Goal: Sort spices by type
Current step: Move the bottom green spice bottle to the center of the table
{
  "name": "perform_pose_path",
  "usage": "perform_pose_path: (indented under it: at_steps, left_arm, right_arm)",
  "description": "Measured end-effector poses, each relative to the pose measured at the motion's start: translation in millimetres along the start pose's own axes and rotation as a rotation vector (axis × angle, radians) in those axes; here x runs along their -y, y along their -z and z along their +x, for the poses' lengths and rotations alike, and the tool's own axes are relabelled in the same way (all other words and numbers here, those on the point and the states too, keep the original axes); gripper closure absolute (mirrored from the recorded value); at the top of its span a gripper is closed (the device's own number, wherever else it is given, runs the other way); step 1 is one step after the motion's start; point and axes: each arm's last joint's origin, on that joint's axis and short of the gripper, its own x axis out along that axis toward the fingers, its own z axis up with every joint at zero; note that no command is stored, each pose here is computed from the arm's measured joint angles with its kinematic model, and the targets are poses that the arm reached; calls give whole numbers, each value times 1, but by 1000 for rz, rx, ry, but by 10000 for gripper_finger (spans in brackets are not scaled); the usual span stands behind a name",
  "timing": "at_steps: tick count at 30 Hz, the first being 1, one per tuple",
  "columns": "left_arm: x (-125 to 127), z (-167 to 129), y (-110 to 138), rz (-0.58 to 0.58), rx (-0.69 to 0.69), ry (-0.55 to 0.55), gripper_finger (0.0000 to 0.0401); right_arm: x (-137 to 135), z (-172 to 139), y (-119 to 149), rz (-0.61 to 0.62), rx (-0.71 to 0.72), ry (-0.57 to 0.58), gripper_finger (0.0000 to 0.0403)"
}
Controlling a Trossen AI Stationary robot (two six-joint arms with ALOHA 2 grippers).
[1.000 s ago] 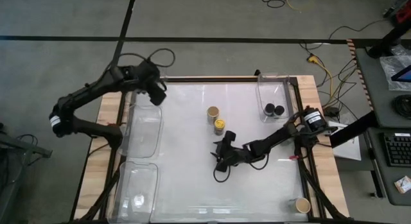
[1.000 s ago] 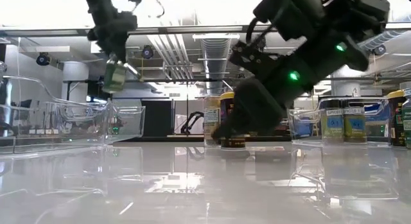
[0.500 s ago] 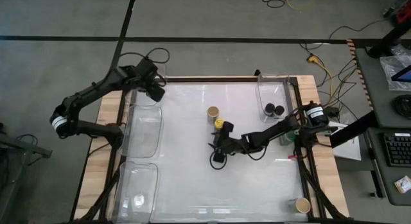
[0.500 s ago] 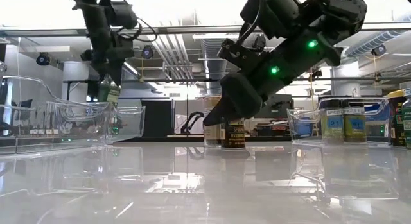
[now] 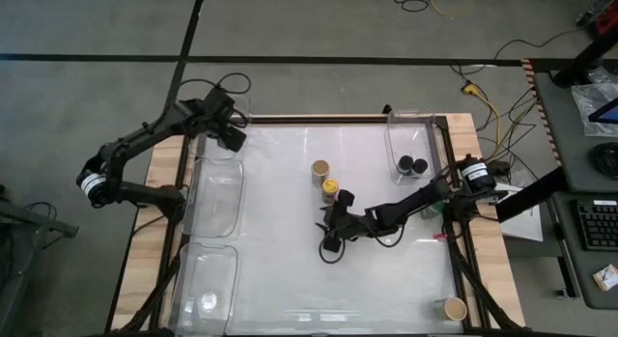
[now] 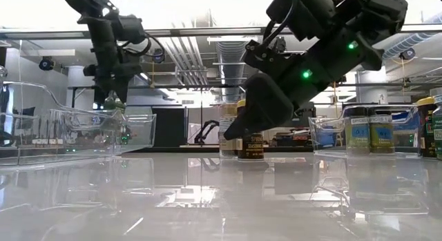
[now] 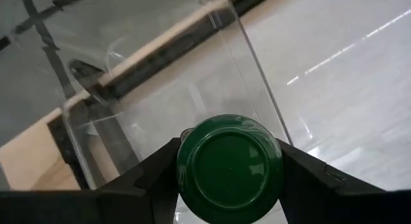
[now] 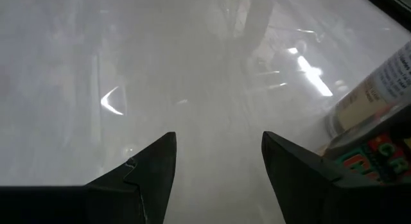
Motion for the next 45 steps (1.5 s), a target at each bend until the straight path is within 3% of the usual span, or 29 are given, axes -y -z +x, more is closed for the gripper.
perform_pose_path:
  at_steps: [8,11,17,23,35,45]
  left_arm:
    - [3,12,13,62,-31,34,207]
    - [3,8,13,177,-28,90,207]
    - [1,4,15,445,-27,93,207]
    - [2,12,13,588,-49,103,207]
    - [-13,22,14,735,-44,284,211]
    - [-10,36,14,844,-76,325,211]
  right_arm:
    - [-2,-1,2,-10,-10,-3,184]
    - [-2,-1,4,-5,-28,0,184]
    - [-1,-1,4,4,-32,2,184]
    - [-1,-1,4,22,-31,2,184]
    - [-1,-1,6,56,-46,6,184]
    - [-1,-1,5,78,-45,6,184]
